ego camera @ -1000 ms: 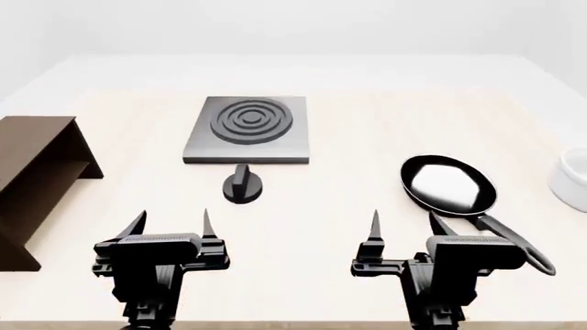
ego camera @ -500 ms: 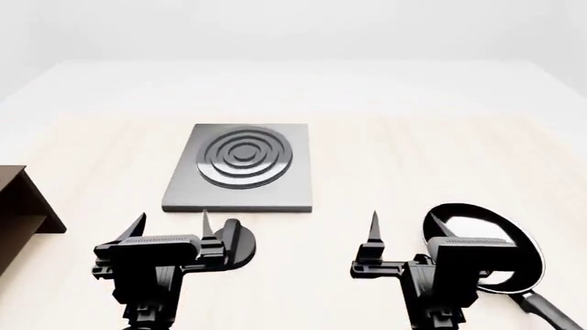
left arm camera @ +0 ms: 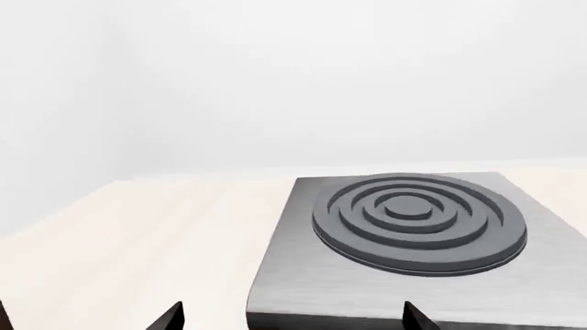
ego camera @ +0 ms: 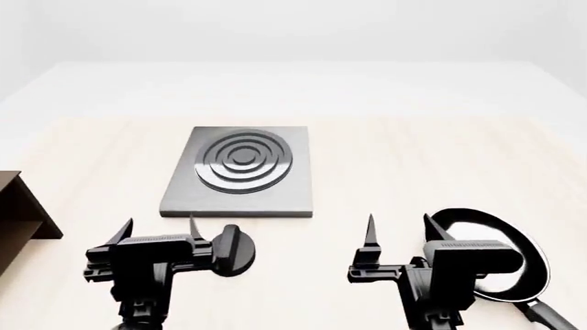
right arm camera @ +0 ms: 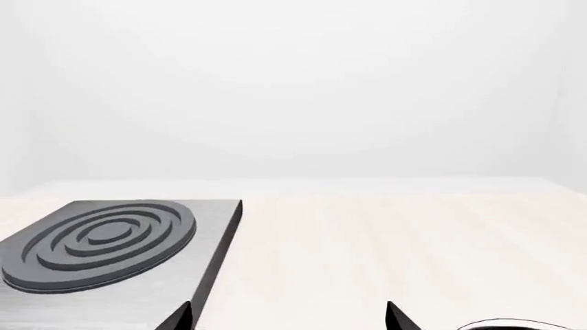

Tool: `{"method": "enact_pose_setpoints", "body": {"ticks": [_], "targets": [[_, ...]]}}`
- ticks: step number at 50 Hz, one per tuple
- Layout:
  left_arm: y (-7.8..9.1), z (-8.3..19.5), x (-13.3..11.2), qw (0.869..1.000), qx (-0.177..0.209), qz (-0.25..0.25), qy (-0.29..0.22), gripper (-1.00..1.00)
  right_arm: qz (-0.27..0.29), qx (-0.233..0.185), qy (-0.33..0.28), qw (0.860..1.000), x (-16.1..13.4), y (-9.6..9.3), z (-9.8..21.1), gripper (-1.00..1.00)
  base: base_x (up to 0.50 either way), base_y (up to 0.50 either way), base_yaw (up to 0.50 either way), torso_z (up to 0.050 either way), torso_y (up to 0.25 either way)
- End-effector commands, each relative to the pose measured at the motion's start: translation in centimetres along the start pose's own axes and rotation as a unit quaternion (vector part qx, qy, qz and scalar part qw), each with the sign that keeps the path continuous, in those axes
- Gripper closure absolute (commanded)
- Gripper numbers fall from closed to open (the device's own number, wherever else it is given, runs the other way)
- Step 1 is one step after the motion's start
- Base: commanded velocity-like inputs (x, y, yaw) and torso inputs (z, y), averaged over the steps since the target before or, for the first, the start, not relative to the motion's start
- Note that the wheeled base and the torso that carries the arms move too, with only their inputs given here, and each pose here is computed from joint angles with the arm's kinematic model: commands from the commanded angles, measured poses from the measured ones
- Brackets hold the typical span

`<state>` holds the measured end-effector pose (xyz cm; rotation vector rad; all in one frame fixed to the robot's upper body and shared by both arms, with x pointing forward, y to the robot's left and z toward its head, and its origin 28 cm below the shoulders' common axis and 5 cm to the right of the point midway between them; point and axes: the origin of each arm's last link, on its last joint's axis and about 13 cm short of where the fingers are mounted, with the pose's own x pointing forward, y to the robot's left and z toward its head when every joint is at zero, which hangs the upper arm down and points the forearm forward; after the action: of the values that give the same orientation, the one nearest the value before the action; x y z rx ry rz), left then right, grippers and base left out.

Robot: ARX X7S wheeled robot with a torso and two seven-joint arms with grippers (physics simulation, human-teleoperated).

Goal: Turn on the stove and put the frying pan on it.

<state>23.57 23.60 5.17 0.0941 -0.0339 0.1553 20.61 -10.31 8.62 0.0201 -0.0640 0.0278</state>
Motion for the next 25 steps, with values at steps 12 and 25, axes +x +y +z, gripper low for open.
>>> {"method": "enact_pose_setpoints", "body": {"ticks": [12,25], "targets": [[0.04,-4.69,-0.15,0.998,0.04,0.0,0.053,-1.0,0.003,0.003,0.01,1.0,-0.04,-0.06,-0.63,-1.0,0.0,0.0,0.0,0.0,0.0],[-0.17,-4.71,-0.12,0.998,0.044,-0.008,0.055,-1.0,0.002,0.003,0.01,1.0,0.01,-0.11,-0.66,-1.0,0.0,0.0,0.0,0.0,0.0]]}}
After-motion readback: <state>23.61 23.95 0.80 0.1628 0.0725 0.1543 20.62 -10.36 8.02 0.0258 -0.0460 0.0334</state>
